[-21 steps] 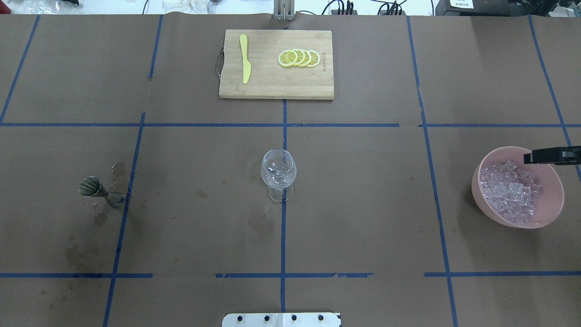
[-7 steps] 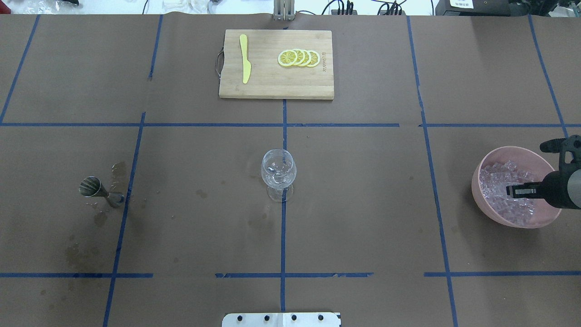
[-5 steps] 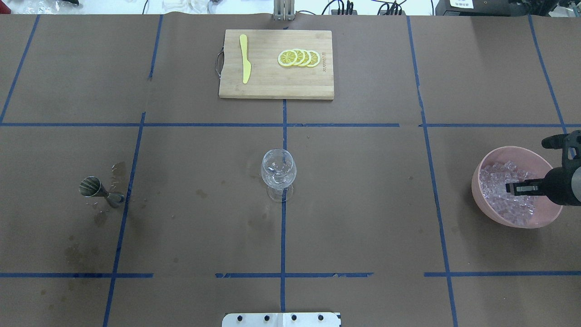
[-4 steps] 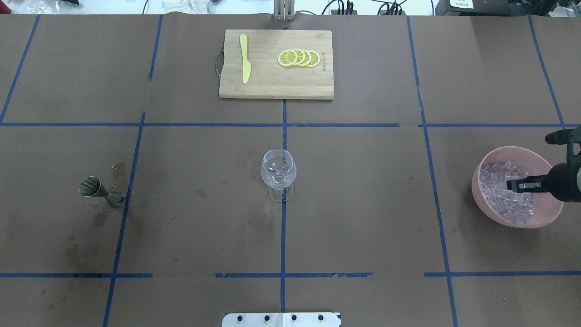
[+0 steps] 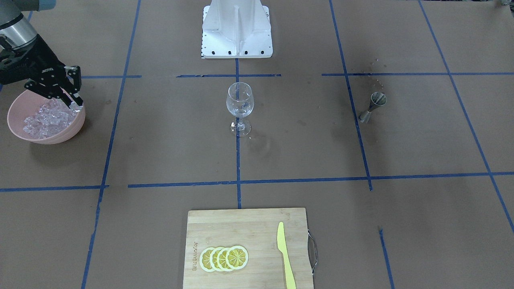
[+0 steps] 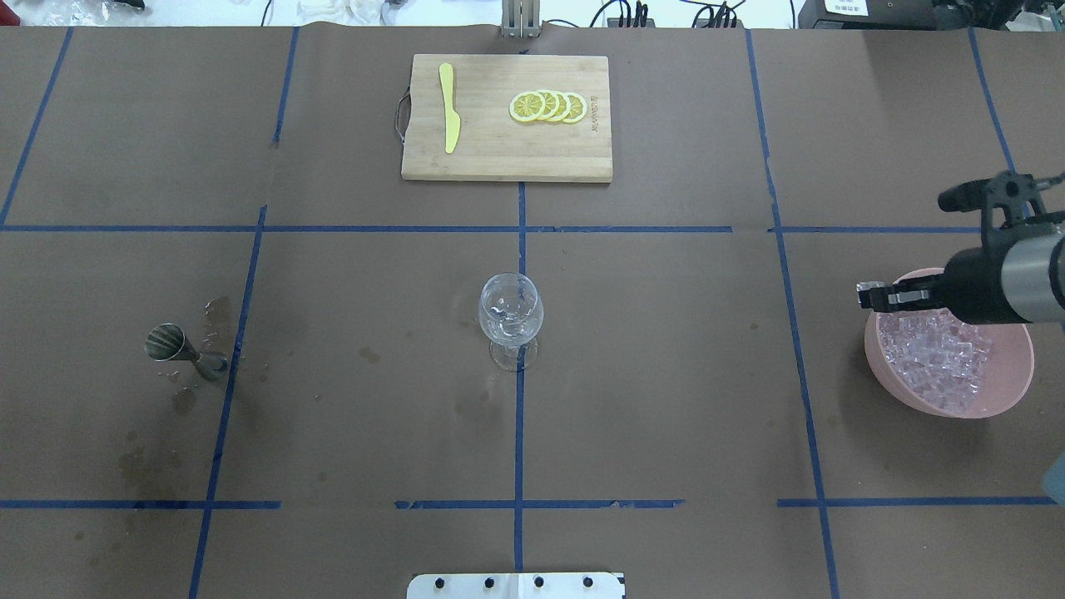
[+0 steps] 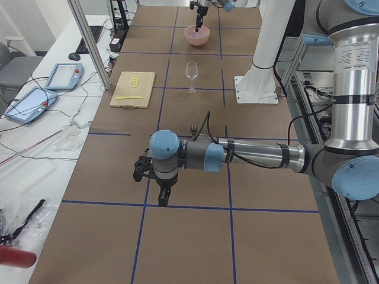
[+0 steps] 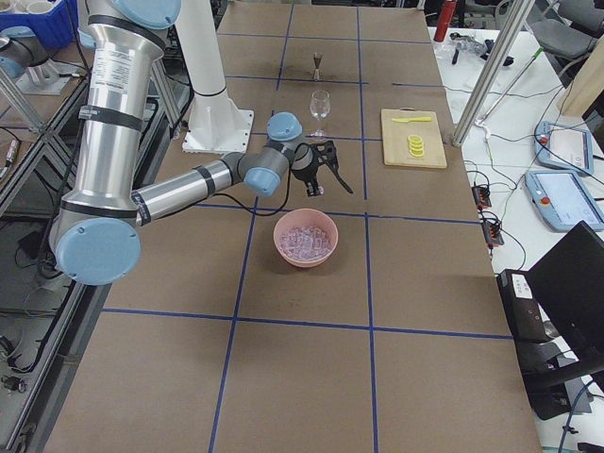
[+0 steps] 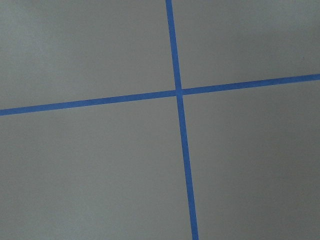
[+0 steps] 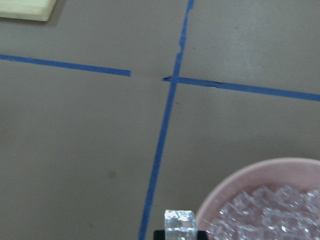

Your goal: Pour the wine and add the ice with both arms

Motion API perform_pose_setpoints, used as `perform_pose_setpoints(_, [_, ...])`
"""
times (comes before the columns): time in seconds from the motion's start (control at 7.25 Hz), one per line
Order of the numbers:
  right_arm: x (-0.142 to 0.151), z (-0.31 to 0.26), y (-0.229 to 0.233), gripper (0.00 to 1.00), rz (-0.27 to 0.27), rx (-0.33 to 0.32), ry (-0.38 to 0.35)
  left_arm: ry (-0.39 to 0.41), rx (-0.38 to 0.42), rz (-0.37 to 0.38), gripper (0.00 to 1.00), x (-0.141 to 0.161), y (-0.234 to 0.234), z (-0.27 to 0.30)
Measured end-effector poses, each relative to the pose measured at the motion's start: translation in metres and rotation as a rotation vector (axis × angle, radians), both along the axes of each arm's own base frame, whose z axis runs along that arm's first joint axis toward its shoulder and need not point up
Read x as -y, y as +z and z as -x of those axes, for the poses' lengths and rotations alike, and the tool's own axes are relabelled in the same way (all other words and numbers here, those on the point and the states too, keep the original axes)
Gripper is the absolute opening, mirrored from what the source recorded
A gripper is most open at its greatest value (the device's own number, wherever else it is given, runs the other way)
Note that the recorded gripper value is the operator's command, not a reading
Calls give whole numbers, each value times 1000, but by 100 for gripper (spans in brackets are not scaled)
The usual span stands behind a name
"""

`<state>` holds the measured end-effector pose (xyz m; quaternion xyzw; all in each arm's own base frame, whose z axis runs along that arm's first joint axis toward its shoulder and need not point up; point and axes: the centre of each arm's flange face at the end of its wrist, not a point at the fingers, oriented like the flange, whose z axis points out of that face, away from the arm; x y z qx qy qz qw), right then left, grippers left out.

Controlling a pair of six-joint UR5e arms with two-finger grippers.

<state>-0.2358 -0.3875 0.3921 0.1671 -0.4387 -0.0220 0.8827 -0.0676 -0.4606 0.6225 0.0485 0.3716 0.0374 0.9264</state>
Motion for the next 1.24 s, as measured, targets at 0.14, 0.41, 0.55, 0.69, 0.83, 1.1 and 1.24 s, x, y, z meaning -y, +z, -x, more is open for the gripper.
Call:
perform_pose_setpoints(0.14, [19,25,-54,0,36,-27,-7,0,1,-3,100,-1,-1,0])
perform_pose_setpoints(0.41, [23,76,-159,0,117,-49,-20,1,1,-15,100,-2,-6,0])
perform_pose_setpoints(0.55, [13,104,-204,0,153,-44,-13,2,0,-18,100,-2,-8,0])
perform_pose_setpoints(0.69, [-1,137,-244,0,175,-40,13,2,0,-20,100,-2,-9,0])
perform_pose_setpoints(0.83, [-13,173,-274,0,186,-43,43,2,0,-21,100,-2,-9,0])
perform_pose_setpoints(1.1, [-25,233,-317,0,190,-47,82,2,0,-23,100,-2,-10,0])
perform_pose_setpoints(1.24, [-28,249,-328,0,194,-47,87,2,0,-24,100,-2,-10,0])
